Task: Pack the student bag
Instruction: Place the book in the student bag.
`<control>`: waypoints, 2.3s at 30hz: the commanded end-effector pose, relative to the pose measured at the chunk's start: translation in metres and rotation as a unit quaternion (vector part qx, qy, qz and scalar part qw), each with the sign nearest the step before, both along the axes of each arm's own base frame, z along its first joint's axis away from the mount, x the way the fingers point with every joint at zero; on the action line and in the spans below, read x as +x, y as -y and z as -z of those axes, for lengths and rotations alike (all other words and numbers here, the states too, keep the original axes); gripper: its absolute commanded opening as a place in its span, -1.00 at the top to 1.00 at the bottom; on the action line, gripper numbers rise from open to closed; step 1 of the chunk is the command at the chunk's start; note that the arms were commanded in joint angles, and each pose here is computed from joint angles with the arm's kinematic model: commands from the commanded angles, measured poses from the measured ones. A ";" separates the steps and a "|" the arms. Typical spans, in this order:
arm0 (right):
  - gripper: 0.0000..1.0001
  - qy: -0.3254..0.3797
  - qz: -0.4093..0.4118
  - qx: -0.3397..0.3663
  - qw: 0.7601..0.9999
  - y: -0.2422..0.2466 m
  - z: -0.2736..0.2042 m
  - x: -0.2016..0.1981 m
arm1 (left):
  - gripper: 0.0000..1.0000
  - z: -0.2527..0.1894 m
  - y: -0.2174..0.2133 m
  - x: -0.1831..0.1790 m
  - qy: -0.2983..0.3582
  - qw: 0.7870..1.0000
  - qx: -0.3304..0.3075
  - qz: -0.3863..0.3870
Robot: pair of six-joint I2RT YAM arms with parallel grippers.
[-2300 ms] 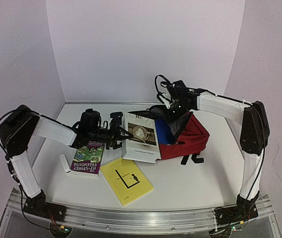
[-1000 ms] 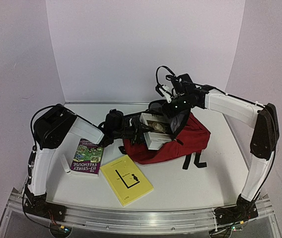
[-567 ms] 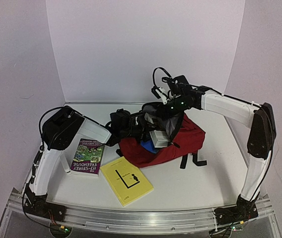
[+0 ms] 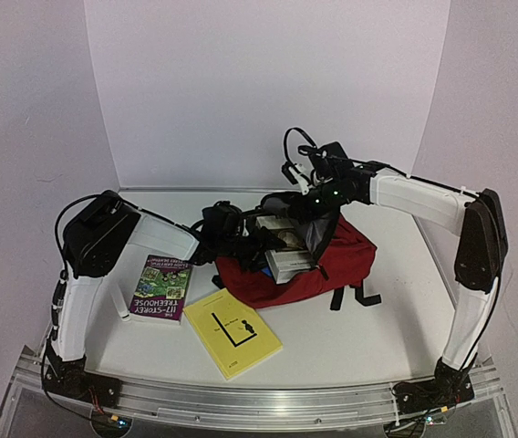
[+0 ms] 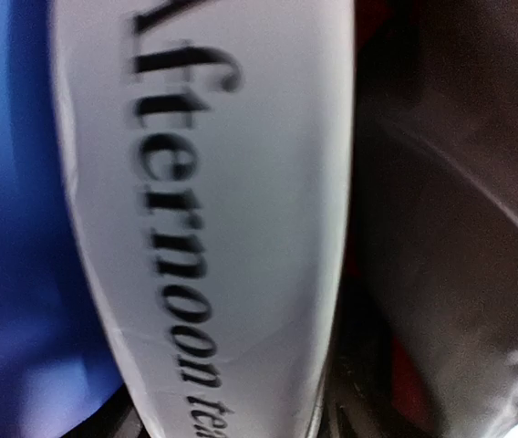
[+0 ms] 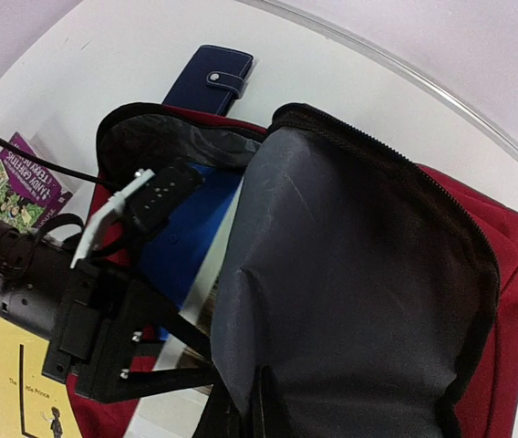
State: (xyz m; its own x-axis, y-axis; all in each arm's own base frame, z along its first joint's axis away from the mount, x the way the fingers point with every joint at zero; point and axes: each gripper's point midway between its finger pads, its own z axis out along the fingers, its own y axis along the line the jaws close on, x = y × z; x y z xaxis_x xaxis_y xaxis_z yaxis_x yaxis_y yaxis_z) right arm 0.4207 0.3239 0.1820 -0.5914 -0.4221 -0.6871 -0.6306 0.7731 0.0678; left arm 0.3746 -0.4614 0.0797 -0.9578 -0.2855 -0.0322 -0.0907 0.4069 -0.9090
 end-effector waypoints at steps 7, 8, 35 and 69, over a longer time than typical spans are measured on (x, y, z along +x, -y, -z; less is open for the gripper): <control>1.00 0.022 0.011 0.046 0.999 0.014 -0.036 0.006 | -0.56 -0.020 -0.023 -0.010 0.026 0.997 0.075 0.006; 1.00 0.019 0.009 0.049 0.999 0.013 -0.036 0.005 | -0.59 -0.021 -0.022 -0.011 0.024 0.997 0.074 0.008; 1.00 -0.015 -0.024 0.069 0.997 0.002 -0.024 -0.008 | -0.15 -0.013 -0.026 -0.020 0.059 0.990 0.124 0.009; 1.00 -0.050 -0.029 0.109 0.992 -0.019 -0.026 -0.012 | 0.28 -0.013 0.096 0.041 0.154 0.982 -0.015 0.108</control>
State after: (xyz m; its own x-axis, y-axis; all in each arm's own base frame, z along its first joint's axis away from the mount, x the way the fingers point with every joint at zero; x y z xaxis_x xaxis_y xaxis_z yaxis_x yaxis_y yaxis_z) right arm 0.4078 0.3278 0.1778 -0.6784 -0.3379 -0.6524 -0.6249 0.7323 0.2705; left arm 0.4102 -0.5446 0.0759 -0.9594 -0.1171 -0.2568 0.1899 0.4055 -0.8942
